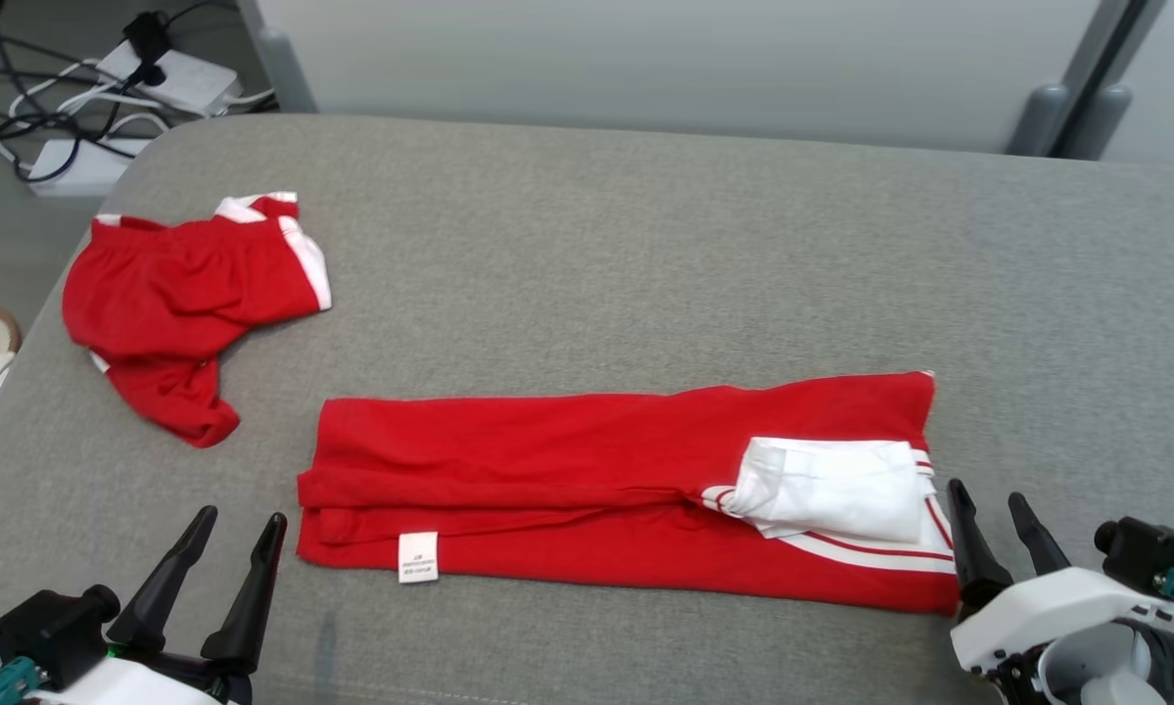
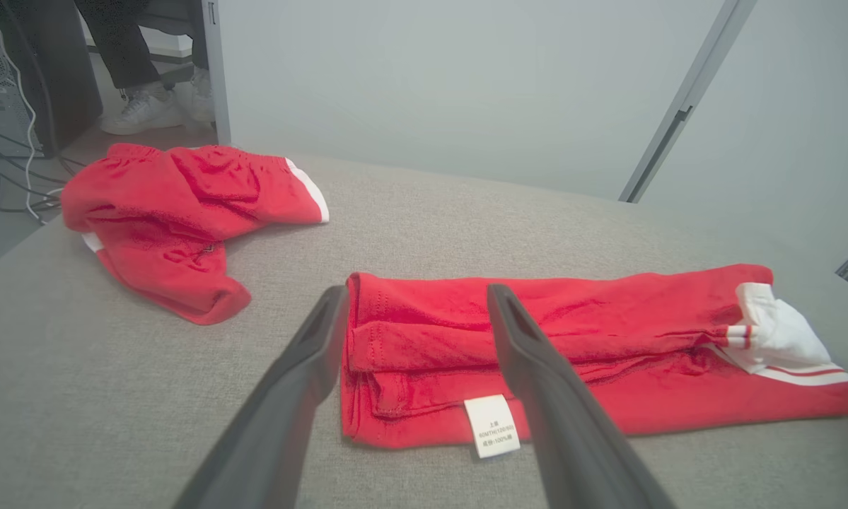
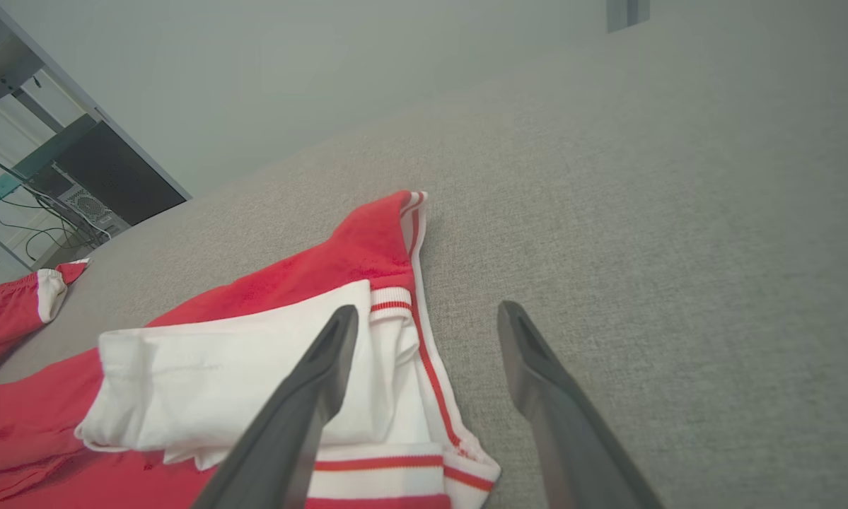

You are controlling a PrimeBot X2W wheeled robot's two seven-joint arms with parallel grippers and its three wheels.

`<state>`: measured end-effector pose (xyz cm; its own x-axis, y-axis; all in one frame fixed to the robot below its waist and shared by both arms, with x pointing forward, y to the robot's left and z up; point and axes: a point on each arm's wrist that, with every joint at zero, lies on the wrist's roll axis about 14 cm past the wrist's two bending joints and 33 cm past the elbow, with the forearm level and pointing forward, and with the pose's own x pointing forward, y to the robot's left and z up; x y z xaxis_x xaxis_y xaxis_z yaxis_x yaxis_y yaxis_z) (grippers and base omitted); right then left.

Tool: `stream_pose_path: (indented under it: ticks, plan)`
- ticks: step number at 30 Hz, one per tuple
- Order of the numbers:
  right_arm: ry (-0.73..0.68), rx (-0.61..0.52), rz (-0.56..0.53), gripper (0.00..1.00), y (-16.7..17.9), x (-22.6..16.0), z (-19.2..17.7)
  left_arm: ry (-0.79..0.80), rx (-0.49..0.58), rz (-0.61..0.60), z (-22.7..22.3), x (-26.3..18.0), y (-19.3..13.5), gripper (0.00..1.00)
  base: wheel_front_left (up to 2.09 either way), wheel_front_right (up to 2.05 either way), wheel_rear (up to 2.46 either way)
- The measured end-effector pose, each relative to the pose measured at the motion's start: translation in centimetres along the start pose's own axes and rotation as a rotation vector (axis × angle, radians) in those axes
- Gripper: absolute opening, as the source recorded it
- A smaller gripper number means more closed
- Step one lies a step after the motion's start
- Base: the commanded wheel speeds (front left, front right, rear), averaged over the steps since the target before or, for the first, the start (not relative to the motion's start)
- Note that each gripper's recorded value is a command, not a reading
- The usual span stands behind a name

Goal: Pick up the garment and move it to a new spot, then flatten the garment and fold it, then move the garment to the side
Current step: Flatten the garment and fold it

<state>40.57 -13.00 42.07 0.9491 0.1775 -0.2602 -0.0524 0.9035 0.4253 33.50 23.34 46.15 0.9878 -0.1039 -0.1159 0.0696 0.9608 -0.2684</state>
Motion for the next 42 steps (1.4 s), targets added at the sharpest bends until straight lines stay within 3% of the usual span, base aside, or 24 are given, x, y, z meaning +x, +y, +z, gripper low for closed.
stream_pose_path:
  ticks: [7,19,20,21,22,24,32,42]
  plan:
    - [0.086,-0.023,0.026,1.00,1.2,3.3,-2.6,0.017,-0.008,0.055,0.1,-1.3,2.0,1.00,0.00,0.00,0.00]
    - [0.179,-0.012,0.035,1.00,1.4,5.6,-5.2,0.046,-0.008,0.077,-0.1,-1.6,3.1,1.00,0.00,0.00,0.00]
    - [0.190,-0.009,0.037,0.95,1.5,5.7,-5.4,0.047,-0.011,0.075,-0.1,-1.6,3.0,1.00,0.00,0.00,0.00]
    - [0.195,-0.005,0.041,0.47,1.6,5.8,-5.5,0.048,-0.015,0.074,-0.2,-1.5,3.0,1.00,0.00,0.00,0.00]
    - [0.201,-0.003,0.044,0.47,1.6,6.0,-5.5,0.050,-0.015,0.071,-0.2,-1.5,2.9,1.00,0.00,0.00,0.00]
    - [0.212,0.002,0.040,0.00,1.5,6.0,-5.6,0.051,-0.016,0.066,-0.3,-1.3,2.8,1.00,0.00,0.00,0.00]
    - [0.187,0.020,0.008,0.00,1.1,6.0,-5.1,0.047,-0.027,0.044,-0.2,-0.7,2.1,1.00,0.00,0.00,0.00]
    - [0.104,0.016,-0.122,0.00,-3.4,4.6,-2.8,0.048,-0.034,-0.001,-0.3,0.4,0.9,1.00,0.00,0.00,0.00]
